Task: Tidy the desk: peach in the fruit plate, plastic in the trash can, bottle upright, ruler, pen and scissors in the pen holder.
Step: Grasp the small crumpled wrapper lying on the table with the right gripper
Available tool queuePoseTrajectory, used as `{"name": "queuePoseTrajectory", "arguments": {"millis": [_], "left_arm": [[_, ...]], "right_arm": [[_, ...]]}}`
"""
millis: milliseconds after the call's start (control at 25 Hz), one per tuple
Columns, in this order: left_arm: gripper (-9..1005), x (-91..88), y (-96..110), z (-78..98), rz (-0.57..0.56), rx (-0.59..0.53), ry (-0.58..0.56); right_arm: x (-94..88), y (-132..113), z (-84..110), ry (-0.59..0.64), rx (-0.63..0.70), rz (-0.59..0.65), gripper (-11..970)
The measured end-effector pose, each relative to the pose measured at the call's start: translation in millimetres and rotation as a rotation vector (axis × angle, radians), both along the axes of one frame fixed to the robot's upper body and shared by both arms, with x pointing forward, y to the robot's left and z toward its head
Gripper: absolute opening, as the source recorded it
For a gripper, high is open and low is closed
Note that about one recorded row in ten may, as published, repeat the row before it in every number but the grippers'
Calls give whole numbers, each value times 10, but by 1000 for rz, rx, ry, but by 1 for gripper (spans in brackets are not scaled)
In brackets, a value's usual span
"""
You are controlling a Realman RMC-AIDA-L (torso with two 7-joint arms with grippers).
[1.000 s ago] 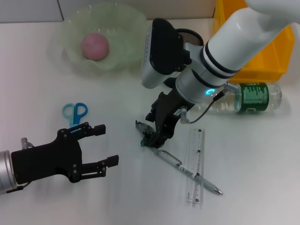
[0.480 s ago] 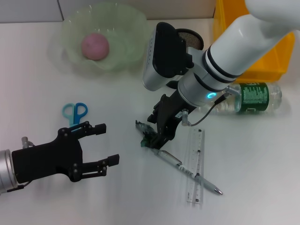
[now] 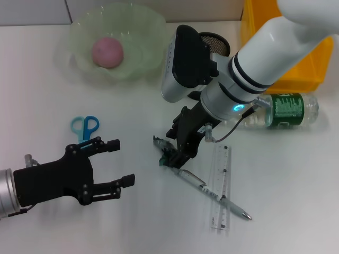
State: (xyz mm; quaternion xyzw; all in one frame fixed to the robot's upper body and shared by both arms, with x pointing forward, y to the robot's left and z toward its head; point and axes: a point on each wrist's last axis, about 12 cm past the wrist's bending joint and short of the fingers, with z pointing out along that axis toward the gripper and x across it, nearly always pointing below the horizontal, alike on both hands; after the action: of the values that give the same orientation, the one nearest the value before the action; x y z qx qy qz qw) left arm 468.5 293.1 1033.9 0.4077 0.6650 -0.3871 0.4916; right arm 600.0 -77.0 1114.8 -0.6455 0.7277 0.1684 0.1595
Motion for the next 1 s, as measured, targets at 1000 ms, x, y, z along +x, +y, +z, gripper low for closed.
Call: {"name": "queuePoseTrajectory", "arguments": {"millis": [1000], "left_arm": [[845,2,2,2,3,-1,-1]], "right_arm": [[-8,30,-10,-7,8,10,717]]}}
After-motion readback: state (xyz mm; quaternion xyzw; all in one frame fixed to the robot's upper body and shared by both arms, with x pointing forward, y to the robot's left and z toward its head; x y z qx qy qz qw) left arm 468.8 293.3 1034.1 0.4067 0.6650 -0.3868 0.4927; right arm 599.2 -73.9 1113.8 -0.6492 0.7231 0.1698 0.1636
